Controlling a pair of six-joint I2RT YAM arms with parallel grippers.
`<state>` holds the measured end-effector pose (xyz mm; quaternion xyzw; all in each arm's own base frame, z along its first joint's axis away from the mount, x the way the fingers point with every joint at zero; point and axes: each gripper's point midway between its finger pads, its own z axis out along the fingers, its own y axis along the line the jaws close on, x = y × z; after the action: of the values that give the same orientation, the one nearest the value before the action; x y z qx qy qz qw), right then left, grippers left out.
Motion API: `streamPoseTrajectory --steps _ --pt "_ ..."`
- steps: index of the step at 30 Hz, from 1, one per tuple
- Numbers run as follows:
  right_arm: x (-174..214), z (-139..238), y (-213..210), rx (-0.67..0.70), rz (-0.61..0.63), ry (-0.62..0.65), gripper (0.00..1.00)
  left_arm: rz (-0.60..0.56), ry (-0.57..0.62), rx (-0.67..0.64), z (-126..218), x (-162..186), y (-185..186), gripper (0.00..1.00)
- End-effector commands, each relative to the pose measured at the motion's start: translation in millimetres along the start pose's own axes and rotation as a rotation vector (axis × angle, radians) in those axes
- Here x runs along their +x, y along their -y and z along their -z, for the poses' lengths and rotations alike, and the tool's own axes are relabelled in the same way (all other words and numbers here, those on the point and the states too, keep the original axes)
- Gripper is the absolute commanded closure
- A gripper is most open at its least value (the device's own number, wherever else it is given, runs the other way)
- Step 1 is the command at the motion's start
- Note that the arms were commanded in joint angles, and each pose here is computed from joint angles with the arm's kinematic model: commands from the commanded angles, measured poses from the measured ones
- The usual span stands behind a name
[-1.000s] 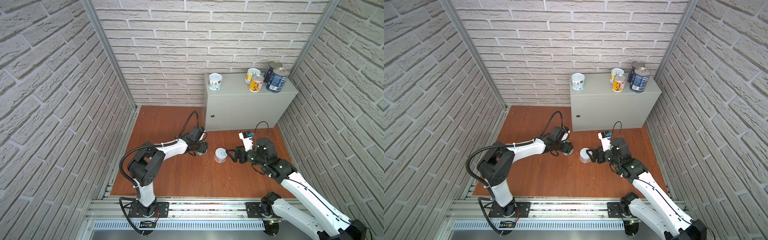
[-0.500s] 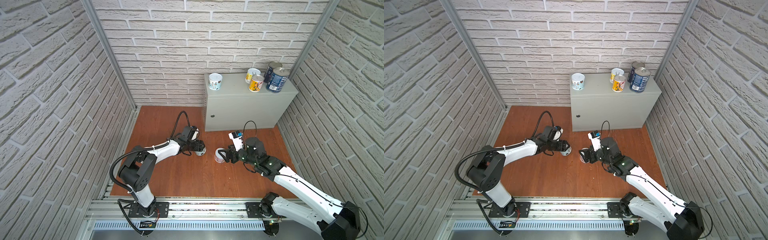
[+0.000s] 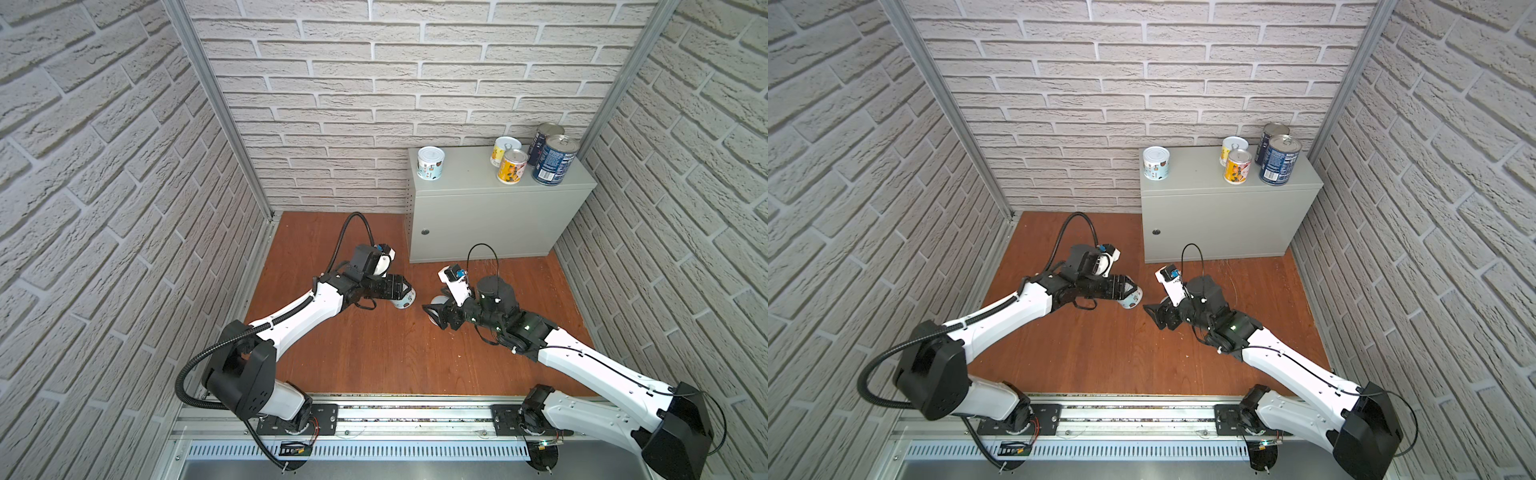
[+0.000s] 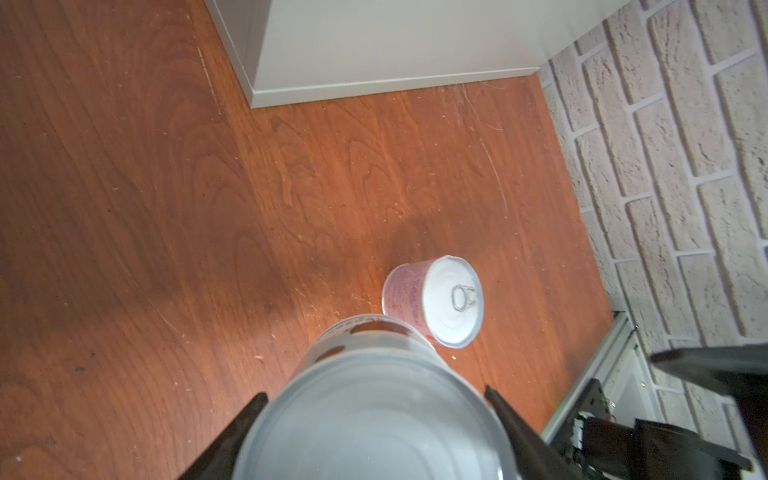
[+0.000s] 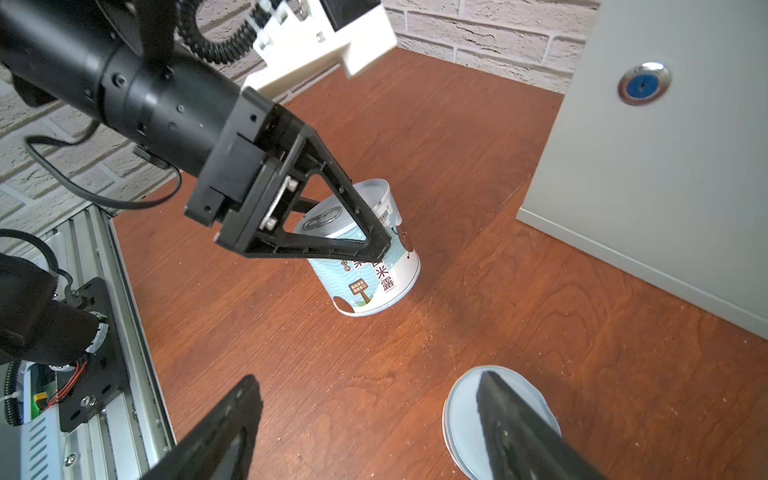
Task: Place and organize the canned foods onto the counter
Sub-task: 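Lift the white-lidded can with the left gripper while the right gripper reaches toward it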
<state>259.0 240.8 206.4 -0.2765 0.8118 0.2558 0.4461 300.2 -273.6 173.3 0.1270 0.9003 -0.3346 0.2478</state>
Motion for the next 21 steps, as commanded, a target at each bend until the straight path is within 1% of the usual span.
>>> streamPoseTrajectory --steps 1,3,8,13,21 --pt "-29 5 -13 -0.034 0.117 0.111 0.16 -0.066 0.066 0.105 33 -26 38 0.39" --pt "-35 6 -16 -0.045 0.131 0.13 0.15 -0.082 0.065 0.11 40 -29 44 0.39" --pt "-41 0 -20 -0.06 0.147 0.128 0.15 -0.099 0.071 0.146 51 -34 56 0.39" --pt "-47 -6 -22 -0.062 0.15 0.154 0.15 -0.091 0.059 0.2 51 -33 66 0.39" --pt "-53 -18 -25 -0.071 0.155 0.161 0.15 -0.096 0.056 0.266 51 -31 81 0.39"
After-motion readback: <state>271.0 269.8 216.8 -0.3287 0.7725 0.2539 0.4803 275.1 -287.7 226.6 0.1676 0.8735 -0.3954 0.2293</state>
